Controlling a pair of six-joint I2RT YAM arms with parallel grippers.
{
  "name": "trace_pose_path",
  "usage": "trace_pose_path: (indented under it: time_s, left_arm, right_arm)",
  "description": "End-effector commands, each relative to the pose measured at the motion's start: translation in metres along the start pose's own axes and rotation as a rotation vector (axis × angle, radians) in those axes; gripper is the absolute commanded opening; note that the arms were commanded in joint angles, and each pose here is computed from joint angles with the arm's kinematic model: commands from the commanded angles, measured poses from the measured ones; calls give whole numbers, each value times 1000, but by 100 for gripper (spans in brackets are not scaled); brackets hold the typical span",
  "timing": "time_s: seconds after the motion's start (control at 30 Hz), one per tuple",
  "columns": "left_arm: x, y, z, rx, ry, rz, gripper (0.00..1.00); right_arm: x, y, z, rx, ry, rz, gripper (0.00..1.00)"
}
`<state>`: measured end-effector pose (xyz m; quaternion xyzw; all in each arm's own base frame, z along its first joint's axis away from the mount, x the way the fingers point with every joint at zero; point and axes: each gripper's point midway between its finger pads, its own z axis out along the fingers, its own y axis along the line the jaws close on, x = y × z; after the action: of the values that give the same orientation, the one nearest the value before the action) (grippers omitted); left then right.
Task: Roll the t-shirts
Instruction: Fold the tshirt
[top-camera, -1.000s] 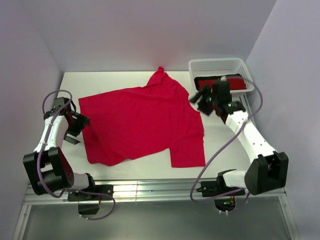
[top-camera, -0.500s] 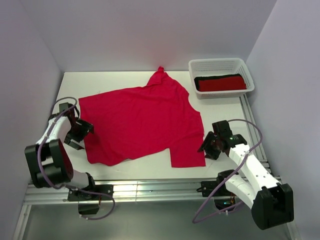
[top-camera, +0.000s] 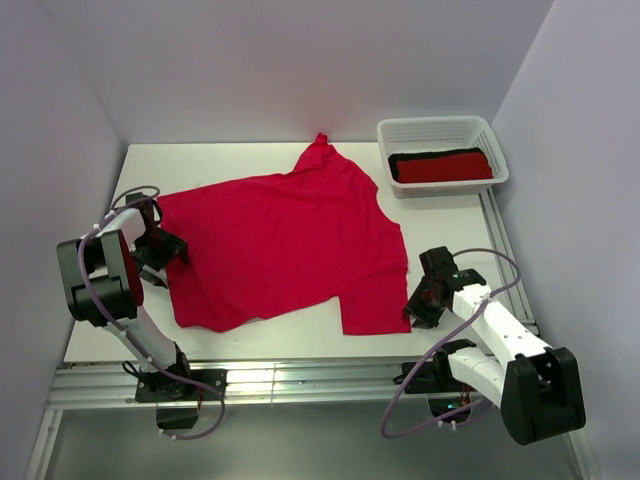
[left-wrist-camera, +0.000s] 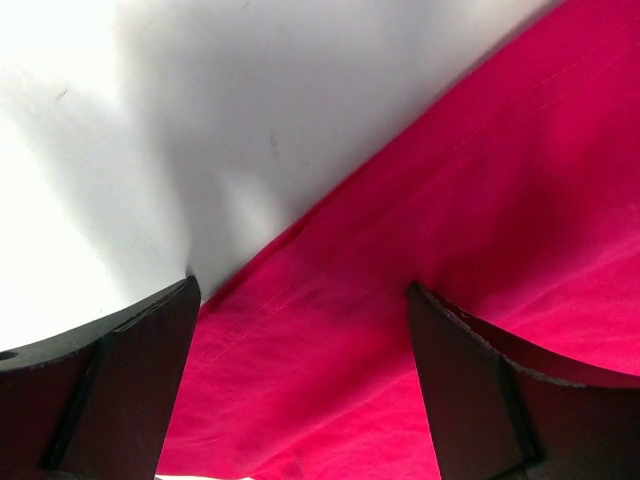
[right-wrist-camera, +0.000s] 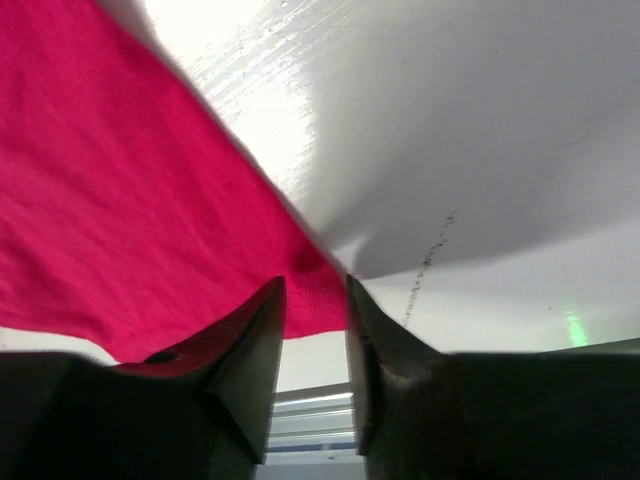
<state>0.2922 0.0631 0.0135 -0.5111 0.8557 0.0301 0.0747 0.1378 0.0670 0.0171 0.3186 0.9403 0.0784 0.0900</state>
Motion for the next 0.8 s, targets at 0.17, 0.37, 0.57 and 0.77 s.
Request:
trace_pose_path:
  time_s: [0.17,0.37,0.57,0.77]
  left_arm:
    - [-38,-32,25,12,-67,16,89]
    - [-50,-44,35,-10,-70,23,89]
    - [-60,-52,40,-18,-78,29,88]
    - [-62,-53,41,-26,-73,38,89]
  right_arm:
    - [0,-1,11,26,8,35,31]
    - [2,-3,10,49,10,23,35]
    - [6,-4,6,59,14,-8,43]
    - [15,-8,7,75,32,-35,38]
